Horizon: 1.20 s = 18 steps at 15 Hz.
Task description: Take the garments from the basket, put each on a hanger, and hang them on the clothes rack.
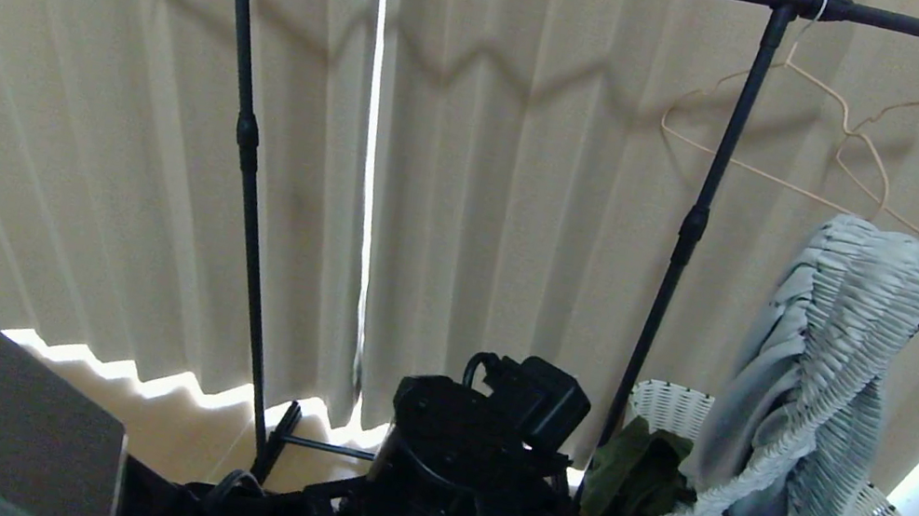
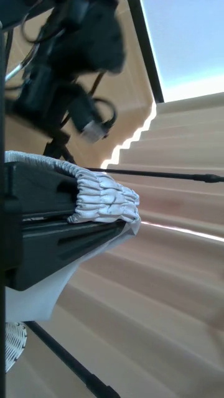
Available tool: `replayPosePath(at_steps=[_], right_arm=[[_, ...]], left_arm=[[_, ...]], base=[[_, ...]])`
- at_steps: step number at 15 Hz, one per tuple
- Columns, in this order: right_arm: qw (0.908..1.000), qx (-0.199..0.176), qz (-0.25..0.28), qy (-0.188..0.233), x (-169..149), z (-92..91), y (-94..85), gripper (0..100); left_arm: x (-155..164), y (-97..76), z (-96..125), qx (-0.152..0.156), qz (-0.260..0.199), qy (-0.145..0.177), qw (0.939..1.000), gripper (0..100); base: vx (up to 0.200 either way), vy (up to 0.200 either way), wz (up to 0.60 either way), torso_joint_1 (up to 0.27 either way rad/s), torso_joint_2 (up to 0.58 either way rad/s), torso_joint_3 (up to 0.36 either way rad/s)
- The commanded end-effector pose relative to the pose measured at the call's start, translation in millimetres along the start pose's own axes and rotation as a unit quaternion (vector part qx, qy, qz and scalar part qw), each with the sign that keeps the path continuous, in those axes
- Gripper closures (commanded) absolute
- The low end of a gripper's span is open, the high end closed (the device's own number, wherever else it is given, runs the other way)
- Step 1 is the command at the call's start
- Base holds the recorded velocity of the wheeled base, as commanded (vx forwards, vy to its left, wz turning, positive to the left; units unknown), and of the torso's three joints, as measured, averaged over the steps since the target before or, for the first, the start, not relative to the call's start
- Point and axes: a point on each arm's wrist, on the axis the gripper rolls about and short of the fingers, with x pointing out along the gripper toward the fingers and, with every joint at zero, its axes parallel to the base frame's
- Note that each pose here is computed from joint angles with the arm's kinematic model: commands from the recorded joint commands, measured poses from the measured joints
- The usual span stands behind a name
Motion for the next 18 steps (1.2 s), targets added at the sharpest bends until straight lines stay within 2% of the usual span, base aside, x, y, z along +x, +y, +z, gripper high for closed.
replayPosePath(at_steps=[1, 5, 6, 8, 9, 10, 11, 12, 15, 16, 18], right_arm=[[1.0000, -0.001, 0.001, -0.002, -1, 0.7, 0.3, 100], [0.9999, -0.002, 0.000, -0.011, -4, 4.4, 0.6, 100], [0.9999, -0.002, -0.001, -0.012, -5, 4.4, 0.7, 100], [0.9999, -0.002, -0.003, -0.011, -5, 4.2, 0.3, 100], [0.9999, -0.002, -0.002, -0.010, -5, 4.1, 0.6, 100], [1.0000, -0.002, -0.003, -0.008, -5, 2.7, 0.3, 100], [1.0000, -0.002, -0.003, -0.007, -5, 2.3, 0.3, 100], [1.0000, -0.001, -0.005, -0.005, -4, 1.3, -0.2, 100], [1.0000, -0.002, -0.007, 0.003, -1, -1.6, -0.8, 100], [1.0000, -0.001, -0.007, 0.004, -1, -2.0, -0.9, 100], [1.0000, -0.002, -0.007, 0.005, 2, -2.0, -1.2, 100]], left_arm=[[18, 7.5, -18, 0.000, 0.029, 0.019, 0.9994, 0], [16, 10.0, -23, 0.001, 0.037, 0.028, 0.9989, 0], [16, 10.0, -23, 0.002, 0.038, 0.027, 0.9989, 100], [13, 11.4, -24, 0.011, 0.051, 0.028, 0.9983, 100], [11, 13.8, -27, 0.027, 0.069, 0.029, 0.9968, 100], [7, 17.2, -31, 0.054, 0.118, 0.019, 0.9914, 100], [4, 18.2, -32, 0.060, 0.133, 0.015, 0.9891, 100], [-10, 18.4, -23, 0.076, 0.148, -0.003, 0.9861, 100], [-68, 29.4, 34, 0.082, 0.165, -0.064, 0.9808, 100], [-85, 32.0, 47, 0.082, 0.170, -0.068, 0.9796, 100], [-141, 29.9, 80, 0.079, 0.147, -0.072, 0.9834, 100]], base=[[0.000, 0.000, 0.00, 0.000, 0.00, 0.000], [0.000, 0.000, 0.00, 0.000, 0.00, 0.000], [0.000, 0.000, 0.00, 0.000, 0.00, 0.000], [0.000, 0.000, 0.00, 0.000, 0.00, 0.000], [0.000, 0.000, 0.00, 0.000, 0.00, 0.000], [0.000, 0.000, 0.00, 0.000, 0.00, 0.000], [0.000, 0.000, 0.00, 0.000, 0.00, 0.000], [0.000, 0.000, 0.00, 0.000, 0.00, 0.000], [0.000, 0.000, 0.00, 0.000, 0.00, 0.000], [0.000, 0.000, 0.00, 0.000, 0.00, 0.000], [0.000, 0.000, 0.00, 0.000, 0.00, 0.000]])
